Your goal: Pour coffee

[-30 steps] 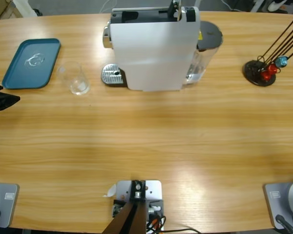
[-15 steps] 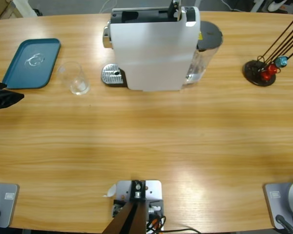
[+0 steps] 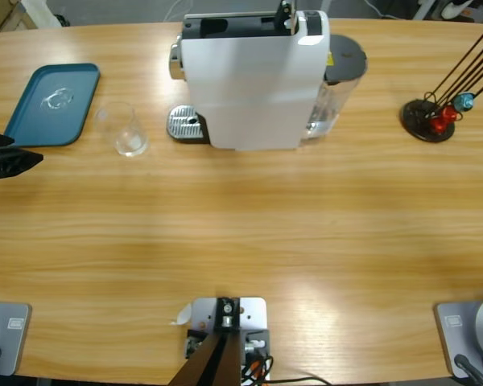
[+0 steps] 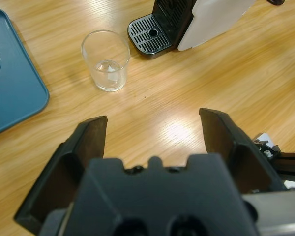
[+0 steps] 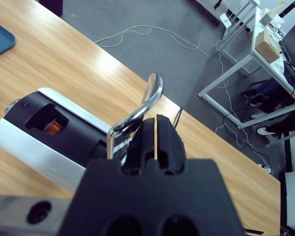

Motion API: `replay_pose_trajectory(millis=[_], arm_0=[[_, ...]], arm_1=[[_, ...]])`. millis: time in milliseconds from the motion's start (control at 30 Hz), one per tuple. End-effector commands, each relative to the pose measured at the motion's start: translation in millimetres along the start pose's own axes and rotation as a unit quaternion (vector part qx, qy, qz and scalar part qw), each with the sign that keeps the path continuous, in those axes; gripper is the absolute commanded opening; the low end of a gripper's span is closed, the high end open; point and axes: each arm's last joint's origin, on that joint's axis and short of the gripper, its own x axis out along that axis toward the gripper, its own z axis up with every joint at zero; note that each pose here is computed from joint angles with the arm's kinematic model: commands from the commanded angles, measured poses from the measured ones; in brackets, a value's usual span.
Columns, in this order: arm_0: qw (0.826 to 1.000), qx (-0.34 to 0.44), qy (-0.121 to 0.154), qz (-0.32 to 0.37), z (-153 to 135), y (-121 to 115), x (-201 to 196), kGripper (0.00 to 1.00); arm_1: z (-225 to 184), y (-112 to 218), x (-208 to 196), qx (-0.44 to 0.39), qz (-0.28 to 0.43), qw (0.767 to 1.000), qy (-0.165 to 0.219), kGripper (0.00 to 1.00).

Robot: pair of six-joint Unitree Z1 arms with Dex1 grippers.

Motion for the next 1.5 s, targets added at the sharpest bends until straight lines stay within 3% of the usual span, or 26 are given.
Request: replay_pose_trajectory(millis=[33, 1500], arm_0=[[1.000, -0.009, 0.030, 0.004, -9.3, 3.3, 13.1, 0.807], [0.999, -0.009, 0.031, 0.003, -8.4, 3.1, 14.4, 0.807]], arm_1=[[3.8, 37.9, 36.8, -0.050, 0.013, 0.998, 0.031, 0.000], [-3.2, 106.9, 78.4, -0.079, 0.093, 0.989, 0.079, 0.000]])
